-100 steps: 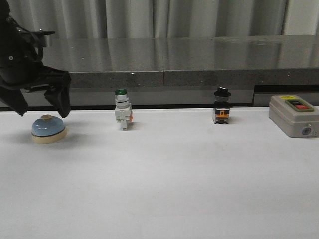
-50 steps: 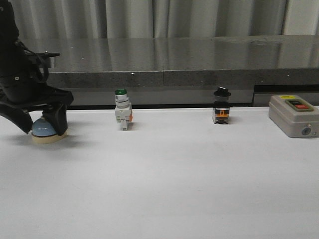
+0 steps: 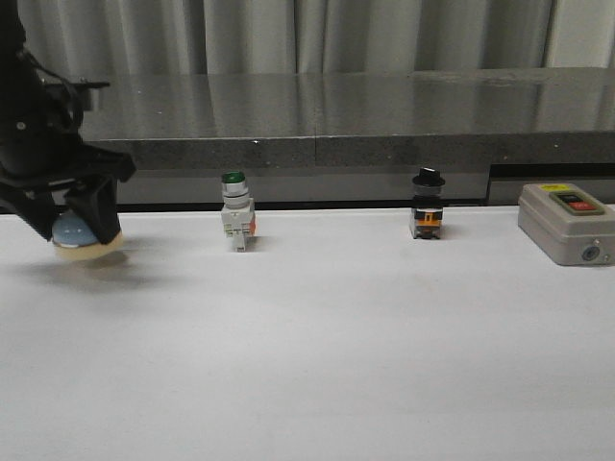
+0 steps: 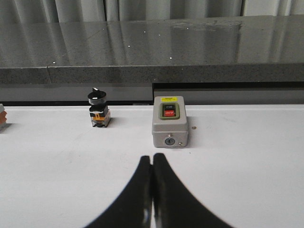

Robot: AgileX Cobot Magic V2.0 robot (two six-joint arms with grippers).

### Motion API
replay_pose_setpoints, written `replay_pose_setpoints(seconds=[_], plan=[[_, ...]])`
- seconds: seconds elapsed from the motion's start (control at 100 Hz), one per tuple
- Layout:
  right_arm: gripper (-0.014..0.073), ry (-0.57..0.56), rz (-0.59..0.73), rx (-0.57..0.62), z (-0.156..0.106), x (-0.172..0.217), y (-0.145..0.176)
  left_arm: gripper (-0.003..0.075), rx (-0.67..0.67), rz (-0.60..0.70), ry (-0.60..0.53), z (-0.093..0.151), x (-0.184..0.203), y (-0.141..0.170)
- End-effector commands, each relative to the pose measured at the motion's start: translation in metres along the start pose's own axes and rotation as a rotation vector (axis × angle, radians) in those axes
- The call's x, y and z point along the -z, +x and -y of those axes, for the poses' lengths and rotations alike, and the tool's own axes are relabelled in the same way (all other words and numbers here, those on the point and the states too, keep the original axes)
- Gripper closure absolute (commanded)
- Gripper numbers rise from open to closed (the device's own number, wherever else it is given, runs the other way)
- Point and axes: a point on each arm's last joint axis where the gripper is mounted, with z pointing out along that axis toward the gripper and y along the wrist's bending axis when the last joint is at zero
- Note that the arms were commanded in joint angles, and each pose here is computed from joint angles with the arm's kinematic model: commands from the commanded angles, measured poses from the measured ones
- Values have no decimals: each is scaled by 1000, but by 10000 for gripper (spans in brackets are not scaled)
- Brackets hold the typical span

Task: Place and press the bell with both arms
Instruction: 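Lift the bell with the left gripper and carry it toward table center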

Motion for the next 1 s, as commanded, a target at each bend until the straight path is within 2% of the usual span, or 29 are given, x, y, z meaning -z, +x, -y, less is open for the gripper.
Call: replay_pose_setpoints(seconds=[0.0,0.12,0.27,0.42,0.68,0.84,0.99], plan=[[664,0,121,9,0,3,-14,521,-36,149,16,18,55,-13],[664,0,121,9,0,3,-14,521,-102,216,43,46,86,-13],[664,0,121,9,0,3,-14,521,-216,230,91,88,94,-8],[664,0,121,9,0,3,-14,521,-319,208,139,132,83,-2],[664,0,121,9,0,3,-14,521,-438,191,196,193,57,-9],[664,0,121,9,0,3,-14,521,-475,177,210,217,39,-15],[664,0,121,9,0,3,-14,521,-487,117,199,221,16,-16]])
